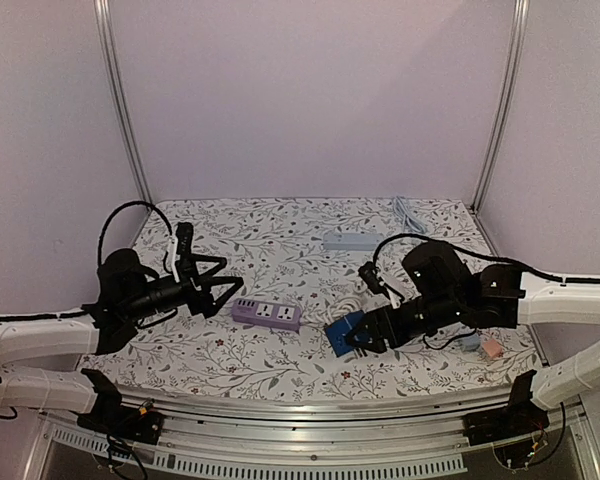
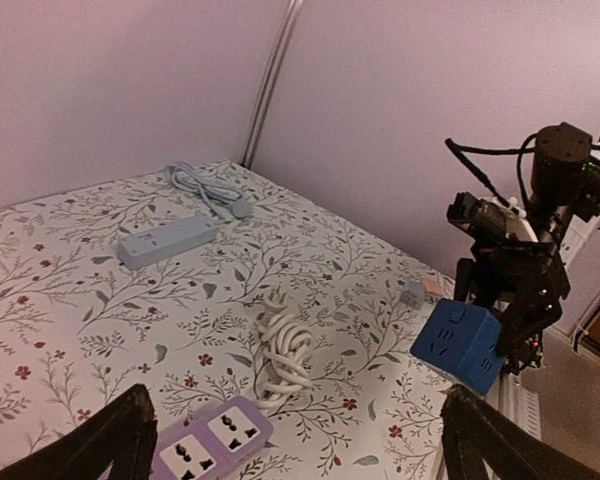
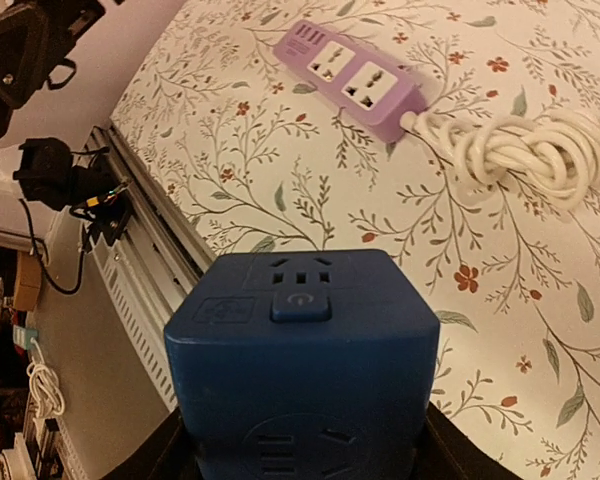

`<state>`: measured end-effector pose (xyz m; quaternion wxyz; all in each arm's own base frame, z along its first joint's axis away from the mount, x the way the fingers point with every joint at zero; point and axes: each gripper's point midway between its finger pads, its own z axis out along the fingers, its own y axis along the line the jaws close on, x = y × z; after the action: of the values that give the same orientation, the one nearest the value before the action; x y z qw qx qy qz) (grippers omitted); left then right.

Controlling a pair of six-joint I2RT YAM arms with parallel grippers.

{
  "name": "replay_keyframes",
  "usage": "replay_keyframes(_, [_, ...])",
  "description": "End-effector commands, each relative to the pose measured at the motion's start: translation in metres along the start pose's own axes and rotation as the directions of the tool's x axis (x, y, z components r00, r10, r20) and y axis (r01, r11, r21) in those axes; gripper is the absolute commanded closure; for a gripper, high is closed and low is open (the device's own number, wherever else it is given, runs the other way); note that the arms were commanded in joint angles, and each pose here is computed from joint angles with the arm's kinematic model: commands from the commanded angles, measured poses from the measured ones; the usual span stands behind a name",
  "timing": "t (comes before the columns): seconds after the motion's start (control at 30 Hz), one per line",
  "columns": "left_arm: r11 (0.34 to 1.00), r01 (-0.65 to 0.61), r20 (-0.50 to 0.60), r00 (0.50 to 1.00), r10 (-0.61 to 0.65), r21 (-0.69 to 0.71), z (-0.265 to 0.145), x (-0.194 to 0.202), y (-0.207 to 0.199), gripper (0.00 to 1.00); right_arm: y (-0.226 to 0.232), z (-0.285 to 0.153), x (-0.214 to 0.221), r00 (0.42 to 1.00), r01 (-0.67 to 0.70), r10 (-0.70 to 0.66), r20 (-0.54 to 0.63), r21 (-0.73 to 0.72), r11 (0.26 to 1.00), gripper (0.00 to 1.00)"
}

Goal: Insert the plug

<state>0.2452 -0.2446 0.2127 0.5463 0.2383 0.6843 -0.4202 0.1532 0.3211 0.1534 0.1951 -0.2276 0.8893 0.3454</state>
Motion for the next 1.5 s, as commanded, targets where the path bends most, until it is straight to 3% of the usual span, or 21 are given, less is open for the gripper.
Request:
replay_keyframes(0.0, [0.903,-0.025,-0.022,0.999,0.038,0.428,0.010,-0.013,-0.072,0.00,0.075,-0.024,-0.021,0.946,0.323,-0.294,0.137,-0.322,0.890,0.44])
replay_keyframes(0.13, [0.837,0.072,-0.099,0.995,-0.021,0.542,0.021,-0.014,-0.090,0.01,0.094,-0.031,-0.024,0.896,0.444,-0.396,0.203,-0.385,0.809,0.44])
replay_keyframes(0.23, [0.795,0.073,-0.139,0.990,0.015,0.602,0.028,-0.009,-0.111,0.01,0.107,-0.032,-0.033,0.871,0.491,-0.426,0.245,-0.407,0.770,0.44])
replay_keyframes(0.4, [0.792,0.034,-0.241,0.960,0.144,0.609,0.037,0.018,-0.138,0.00,0.110,-0.020,-0.034,0.858,0.513,-0.460,0.228,-0.422,0.748,0.44])
replay_keyframes(0.6, [0.798,-0.035,-0.252,0.940,0.230,0.601,0.026,0.026,-0.157,0.01,0.116,-0.025,-0.027,0.846,0.530,-0.484,0.226,-0.462,0.711,0.44])
replay_keyframes(0.8, [0.845,-0.015,-0.299,0.932,0.205,0.535,0.042,0.031,-0.151,0.01,0.116,-0.026,-0.025,0.841,0.536,-0.493,0.223,-0.470,0.701,0.42])
replay_keyframes(1.23, [0.832,-0.051,-0.402,0.858,0.319,0.552,0.051,0.058,-0.162,0.05,0.111,-0.015,-0.021,0.844,0.524,-0.511,0.163,-0.455,0.720,0.43])
replay_keyframes(1.47, [0.808,-0.034,-0.447,0.819,0.360,0.588,0.053,0.074,-0.169,0.15,0.112,-0.013,-0.018,0.838,0.529,-0.523,0.153,-0.456,0.715,0.44])
